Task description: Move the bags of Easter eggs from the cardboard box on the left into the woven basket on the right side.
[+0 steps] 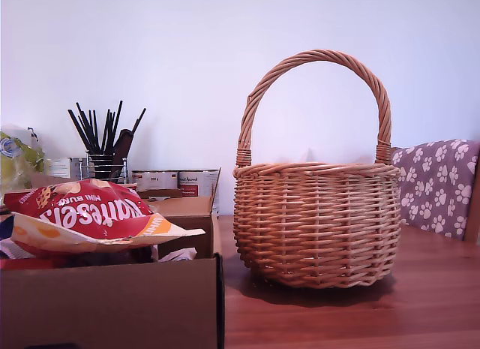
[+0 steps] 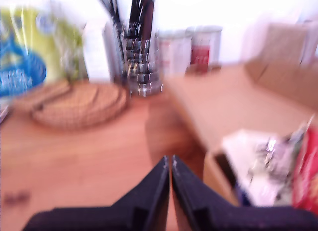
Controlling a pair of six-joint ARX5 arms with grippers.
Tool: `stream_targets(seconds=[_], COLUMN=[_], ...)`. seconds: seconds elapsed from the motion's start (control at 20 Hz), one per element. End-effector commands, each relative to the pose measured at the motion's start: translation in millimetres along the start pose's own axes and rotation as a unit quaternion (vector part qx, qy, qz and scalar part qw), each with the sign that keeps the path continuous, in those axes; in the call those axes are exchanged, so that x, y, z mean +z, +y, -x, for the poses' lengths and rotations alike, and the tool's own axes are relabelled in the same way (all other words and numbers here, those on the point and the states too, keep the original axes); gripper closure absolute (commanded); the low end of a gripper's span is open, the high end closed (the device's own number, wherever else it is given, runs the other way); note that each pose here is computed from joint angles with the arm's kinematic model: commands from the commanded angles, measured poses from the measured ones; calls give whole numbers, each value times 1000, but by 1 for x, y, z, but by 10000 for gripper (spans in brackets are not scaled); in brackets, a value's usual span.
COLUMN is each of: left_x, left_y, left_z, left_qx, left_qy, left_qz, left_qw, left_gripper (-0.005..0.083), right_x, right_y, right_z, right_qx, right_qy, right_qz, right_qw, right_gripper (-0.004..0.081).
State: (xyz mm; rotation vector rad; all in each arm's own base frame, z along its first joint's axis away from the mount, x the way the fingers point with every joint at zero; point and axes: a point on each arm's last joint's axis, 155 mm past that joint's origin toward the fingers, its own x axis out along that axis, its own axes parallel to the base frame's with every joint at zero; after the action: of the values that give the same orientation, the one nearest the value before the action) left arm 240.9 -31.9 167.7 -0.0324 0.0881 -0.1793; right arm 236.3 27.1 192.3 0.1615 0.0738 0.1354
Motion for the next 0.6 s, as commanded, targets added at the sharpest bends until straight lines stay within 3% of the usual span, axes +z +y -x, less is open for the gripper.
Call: stream_targets(seconds=[0.0, 0.1, 0.2, 0.35, 0.55], left_x=[31, 58, 78, 87, 66], left_y=[-12, -26, -41, -55, -71], left_z=[7, 16, 23, 24, 10], left_qx=[-25, -59, -95, -131, -185], left_qy=[-35, -57, -69, -37, 65], left_qz=[6, 19, 24, 17, -2], left_qw=[999, 996, 993, 991, 981], left_gripper=[793, 793, 793, 793, 793], right_x=[39, 67, 79, 73, 76], right_y=[17, 38, 54, 71, 87], right_z=[11, 26, 37, 44, 47], right_qx=[30, 76, 109, 142, 172], right_qy=[-42, -62, -50, 33, 138], right_qz=[-14, -19, -18, -11, 37], right_qw=[999, 995, 993, 989, 975], right_gripper=[783, 783, 783, 783, 783])
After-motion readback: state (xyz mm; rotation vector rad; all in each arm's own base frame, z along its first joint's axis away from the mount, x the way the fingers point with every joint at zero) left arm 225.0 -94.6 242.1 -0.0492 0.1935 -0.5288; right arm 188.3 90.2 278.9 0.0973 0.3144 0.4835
